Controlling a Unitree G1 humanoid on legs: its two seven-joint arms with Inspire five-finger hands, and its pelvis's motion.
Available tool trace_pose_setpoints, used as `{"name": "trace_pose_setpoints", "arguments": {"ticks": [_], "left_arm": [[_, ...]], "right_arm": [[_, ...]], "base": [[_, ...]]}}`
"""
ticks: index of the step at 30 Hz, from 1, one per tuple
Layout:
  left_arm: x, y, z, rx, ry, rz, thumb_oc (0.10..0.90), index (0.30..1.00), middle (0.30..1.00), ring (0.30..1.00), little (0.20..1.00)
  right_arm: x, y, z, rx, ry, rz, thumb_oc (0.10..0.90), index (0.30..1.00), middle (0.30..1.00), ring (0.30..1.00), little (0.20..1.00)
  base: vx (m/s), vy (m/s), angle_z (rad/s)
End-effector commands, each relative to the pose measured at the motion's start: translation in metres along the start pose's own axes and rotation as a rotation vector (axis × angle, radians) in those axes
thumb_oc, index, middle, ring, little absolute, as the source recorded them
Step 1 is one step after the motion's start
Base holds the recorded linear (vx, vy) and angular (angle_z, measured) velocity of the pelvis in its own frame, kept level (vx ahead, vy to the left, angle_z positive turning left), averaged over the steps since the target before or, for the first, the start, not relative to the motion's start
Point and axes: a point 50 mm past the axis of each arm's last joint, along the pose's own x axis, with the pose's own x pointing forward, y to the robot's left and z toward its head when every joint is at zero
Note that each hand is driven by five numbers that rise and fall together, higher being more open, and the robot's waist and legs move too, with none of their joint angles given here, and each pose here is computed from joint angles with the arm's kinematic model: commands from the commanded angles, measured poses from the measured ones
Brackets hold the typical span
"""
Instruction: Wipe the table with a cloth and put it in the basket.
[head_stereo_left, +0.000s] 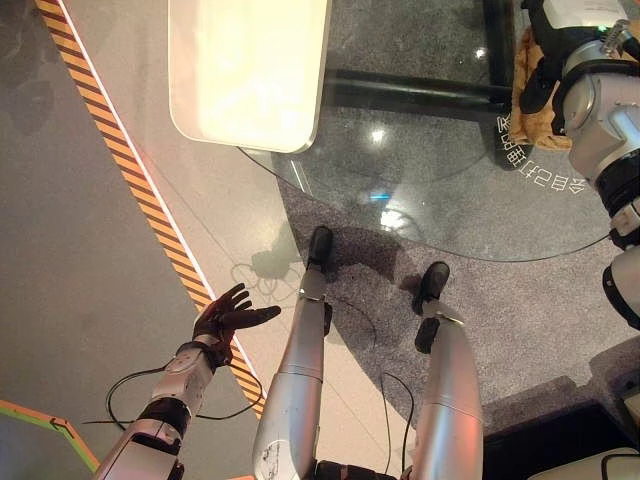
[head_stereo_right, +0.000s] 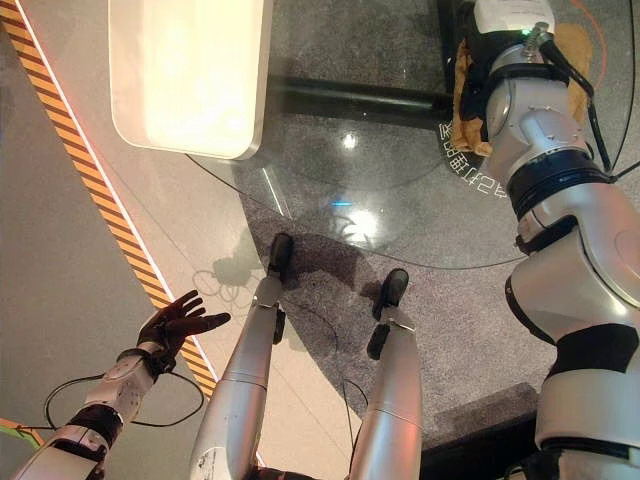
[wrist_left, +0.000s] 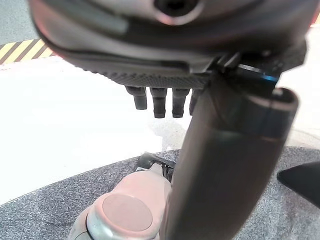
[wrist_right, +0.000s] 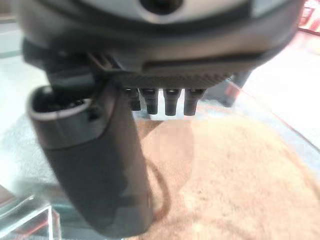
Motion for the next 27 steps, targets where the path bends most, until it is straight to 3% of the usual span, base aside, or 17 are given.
{"name": "trace_pose_setpoints", "arguments": {"ticks": [1, 8, 27], "left_arm": [[-0.017, 0.036, -0.016, 0.049, 0.051, 0.090, 0.800, 0.900, 0.900, 0.900, 0.900], [-0.016, 0.035, -0.015, 0.044, 0.048, 0.093, 0.800, 0.900, 0.900, 0.900, 0.900], [-0.014, 0.032, -0.013, 0.036, 0.050, 0.078, 0.800, 0.900, 0.900, 0.900, 0.900]], "right_arm": [[0.000, -0.050, -0.035, 0.025, 0.153, -0.155, 0.800, 0.900, 0.900, 0.900, 0.900], [-0.002, -0.047, -0.051, 0.051, 0.215, -0.143, 0.800, 0.900, 0.900, 0.900, 0.900], [0.000, -0.040, -0.039, 0.026, 0.135, -0.110, 0.800, 0.900, 0.900, 0.900, 0.900]], "base": [[0.00, 0.000, 0.00], [0.00, 0.000, 0.00], [0.00, 0.000, 0.00]]}}
